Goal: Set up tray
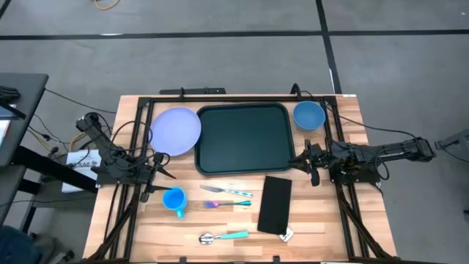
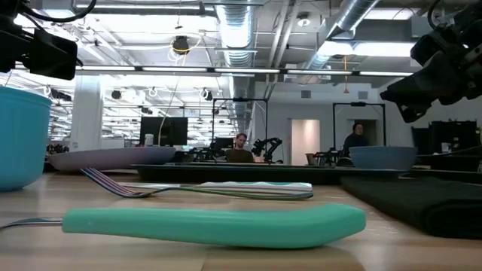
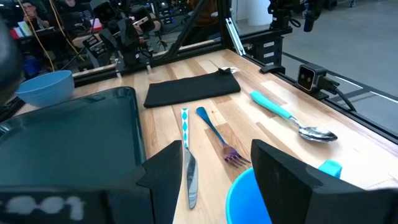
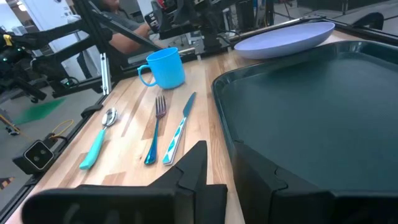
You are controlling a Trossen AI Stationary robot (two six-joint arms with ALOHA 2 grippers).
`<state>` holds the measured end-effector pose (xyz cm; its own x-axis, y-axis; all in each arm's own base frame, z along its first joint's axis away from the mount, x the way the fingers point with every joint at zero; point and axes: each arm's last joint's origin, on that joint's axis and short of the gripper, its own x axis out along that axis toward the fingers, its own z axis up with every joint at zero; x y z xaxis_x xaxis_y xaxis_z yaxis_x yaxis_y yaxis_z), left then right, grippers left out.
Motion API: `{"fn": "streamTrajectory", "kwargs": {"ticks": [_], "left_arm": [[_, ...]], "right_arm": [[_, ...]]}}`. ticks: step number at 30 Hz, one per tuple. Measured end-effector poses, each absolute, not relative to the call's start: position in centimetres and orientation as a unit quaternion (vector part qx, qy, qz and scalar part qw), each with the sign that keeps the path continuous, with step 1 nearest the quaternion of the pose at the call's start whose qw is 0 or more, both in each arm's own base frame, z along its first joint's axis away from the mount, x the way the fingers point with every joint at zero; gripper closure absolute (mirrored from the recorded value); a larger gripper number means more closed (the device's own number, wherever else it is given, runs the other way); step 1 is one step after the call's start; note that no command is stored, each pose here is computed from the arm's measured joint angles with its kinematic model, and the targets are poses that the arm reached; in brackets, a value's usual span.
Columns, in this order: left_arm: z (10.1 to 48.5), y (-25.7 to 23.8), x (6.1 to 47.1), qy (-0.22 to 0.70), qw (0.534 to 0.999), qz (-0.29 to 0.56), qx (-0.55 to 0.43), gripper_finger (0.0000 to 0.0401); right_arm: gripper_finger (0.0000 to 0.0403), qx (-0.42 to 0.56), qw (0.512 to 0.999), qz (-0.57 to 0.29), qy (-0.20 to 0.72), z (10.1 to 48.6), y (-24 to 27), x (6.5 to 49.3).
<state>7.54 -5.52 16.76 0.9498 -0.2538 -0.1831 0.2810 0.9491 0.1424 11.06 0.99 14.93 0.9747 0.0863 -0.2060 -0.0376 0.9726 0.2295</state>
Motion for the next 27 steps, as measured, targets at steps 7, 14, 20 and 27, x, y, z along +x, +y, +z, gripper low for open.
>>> {"fn": "streamTrajectory", "kwargs": {"ticks": [7,14,20,27], "left_arm": [[16.76,-5.52,7.54,0.081,0.983,-0.136,0.089,0.0221],[16.76,-5.52,7.54,0.081,0.984,-0.136,0.087,0.0221],[16.76,-5.52,7.54,0.081,0.983,-0.136,0.089,0.0221],[16.76,-5.52,7.54,0.081,0.983,-0.136,0.091,0.0221]], "right_arm": [[0.0335,0.113,0.987,0.031,0.108,14.93,0.99,11.06],[0.0335,0.113,0.987,0.032,0.108,14.92,0.99,11.06],[0.0335,0.113,0.987,0.031,0.108,14.94,0.99,11.06],[0.0335,0.113,0.987,0.031,0.108,14.92,0.99,11.06]]}}
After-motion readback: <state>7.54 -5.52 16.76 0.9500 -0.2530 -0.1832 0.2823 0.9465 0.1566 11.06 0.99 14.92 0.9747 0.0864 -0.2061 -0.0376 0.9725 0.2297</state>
